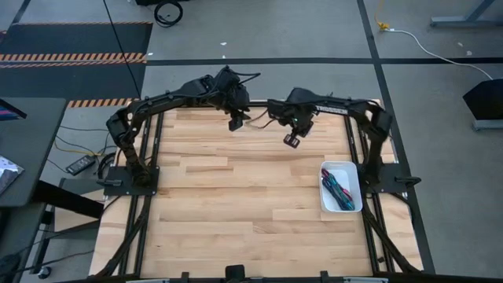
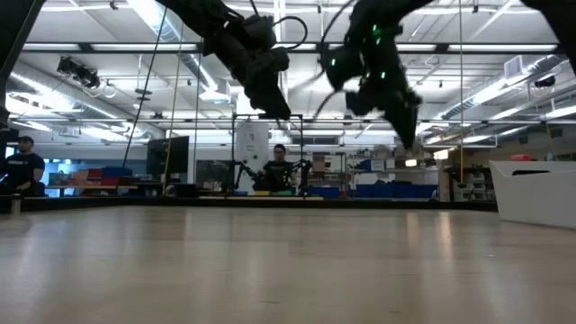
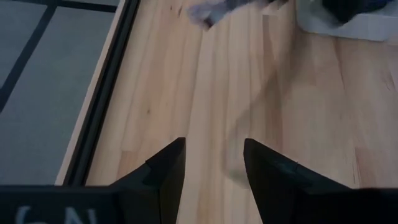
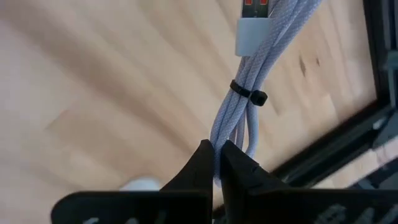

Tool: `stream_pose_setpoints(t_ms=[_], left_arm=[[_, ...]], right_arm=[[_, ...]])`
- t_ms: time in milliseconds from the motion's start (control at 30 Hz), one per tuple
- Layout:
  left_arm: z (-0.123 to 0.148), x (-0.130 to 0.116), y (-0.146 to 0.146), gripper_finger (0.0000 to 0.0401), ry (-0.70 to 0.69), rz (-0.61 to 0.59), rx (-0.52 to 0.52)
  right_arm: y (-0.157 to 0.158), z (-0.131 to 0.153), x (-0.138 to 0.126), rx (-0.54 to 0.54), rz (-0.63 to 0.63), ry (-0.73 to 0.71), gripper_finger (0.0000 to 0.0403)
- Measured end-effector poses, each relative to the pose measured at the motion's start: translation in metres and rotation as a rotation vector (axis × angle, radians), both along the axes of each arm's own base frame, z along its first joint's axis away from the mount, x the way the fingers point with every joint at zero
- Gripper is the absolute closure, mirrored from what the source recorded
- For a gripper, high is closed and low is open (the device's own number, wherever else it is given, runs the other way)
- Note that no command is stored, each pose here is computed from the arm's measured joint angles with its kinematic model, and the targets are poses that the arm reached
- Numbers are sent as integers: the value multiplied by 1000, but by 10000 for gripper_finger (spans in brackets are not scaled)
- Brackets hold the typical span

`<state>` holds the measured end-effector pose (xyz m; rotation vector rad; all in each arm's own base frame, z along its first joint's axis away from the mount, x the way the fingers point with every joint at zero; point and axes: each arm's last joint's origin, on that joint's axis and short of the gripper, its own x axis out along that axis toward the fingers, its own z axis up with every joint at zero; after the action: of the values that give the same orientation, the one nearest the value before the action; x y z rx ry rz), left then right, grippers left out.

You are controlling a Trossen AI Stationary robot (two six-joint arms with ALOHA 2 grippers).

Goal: Pick and place USB-C Cables
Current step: Put the white charger cable into the white bin

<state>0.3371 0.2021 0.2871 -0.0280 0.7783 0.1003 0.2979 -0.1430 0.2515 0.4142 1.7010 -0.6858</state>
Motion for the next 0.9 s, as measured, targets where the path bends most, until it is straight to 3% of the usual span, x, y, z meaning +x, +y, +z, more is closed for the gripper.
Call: stream_pose_setpoints(t_ms=[200,367,600,900], left_arm=[[-2,-2,-1,230,26,0,-16],[-2,-2,-1,230,24,13,-27],[-2,1,-5,230,23,4,-31],[-8,7,-16,230,57,-28,-55]], right_arm=[[60,38,-12,7,-100,-73,391],[115,52,-22,94,-204,-144,391],[182,48,-46,150,-344,-88,391],[233,19,-85,50,-486,67,388]])
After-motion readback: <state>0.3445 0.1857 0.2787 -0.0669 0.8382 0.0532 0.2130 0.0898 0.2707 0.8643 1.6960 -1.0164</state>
